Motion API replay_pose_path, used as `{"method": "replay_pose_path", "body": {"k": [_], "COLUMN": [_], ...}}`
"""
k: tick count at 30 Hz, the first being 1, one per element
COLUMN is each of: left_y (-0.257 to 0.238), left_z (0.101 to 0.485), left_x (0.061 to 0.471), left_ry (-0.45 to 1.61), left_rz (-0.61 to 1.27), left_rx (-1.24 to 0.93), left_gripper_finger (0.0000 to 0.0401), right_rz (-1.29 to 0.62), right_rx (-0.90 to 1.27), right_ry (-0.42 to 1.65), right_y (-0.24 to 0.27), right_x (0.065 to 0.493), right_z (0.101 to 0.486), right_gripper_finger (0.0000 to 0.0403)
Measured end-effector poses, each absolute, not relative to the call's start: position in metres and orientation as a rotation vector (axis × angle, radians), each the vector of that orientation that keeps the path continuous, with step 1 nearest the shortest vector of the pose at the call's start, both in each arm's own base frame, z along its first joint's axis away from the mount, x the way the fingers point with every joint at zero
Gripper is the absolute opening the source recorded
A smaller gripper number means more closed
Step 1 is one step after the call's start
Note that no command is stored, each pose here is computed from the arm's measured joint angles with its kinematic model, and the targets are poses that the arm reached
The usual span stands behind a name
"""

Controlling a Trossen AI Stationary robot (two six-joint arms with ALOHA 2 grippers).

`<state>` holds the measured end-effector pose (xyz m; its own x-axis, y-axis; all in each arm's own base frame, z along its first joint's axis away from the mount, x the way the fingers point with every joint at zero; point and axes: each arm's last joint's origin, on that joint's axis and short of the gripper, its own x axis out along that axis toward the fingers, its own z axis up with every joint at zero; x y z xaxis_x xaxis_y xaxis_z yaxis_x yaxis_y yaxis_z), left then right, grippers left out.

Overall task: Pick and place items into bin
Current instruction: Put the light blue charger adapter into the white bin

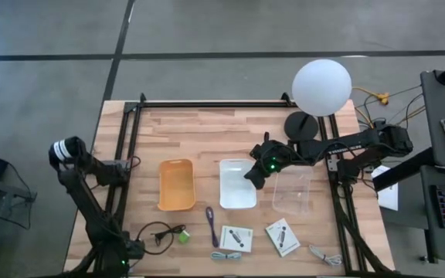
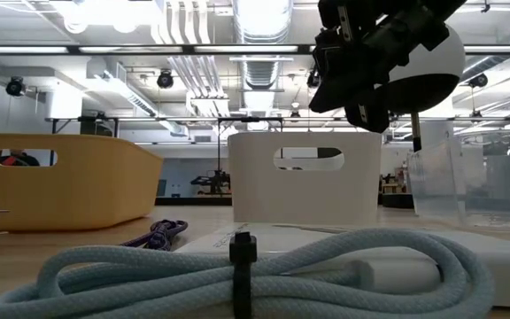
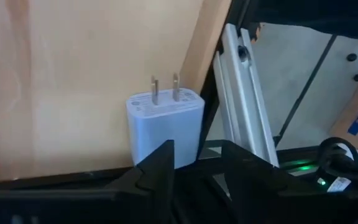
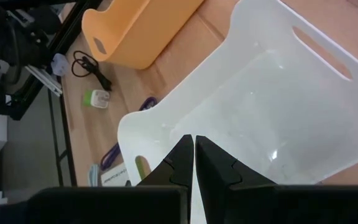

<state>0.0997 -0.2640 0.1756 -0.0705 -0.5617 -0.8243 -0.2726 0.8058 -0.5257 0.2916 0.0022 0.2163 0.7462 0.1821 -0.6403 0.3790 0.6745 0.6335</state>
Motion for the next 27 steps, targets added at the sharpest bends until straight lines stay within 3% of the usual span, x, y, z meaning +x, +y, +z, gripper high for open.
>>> {"method": "replay_pose_path", "body": {"k": [17,27], "left_y": [-0.245,-0.220], "left_z": [0.146,0.137], "left_x": [0.099,0.118], "left_ry": [1.592,1.395], "left_rz": [-0.070,0.050], "left_rx": [-0.553,-0.484], "left_gripper_finger": [0.0123,0.0124], "right_rz": [-0.132,-0.135], "right_rx": [0.843,0.842], "right_ry": [0.739,0.737], "right_y": [0.002,0.002], "right_x": [0.292,0.292], "right_z": [0.216,0.216], "right_gripper_finger": [0.0009,0.0009]}}
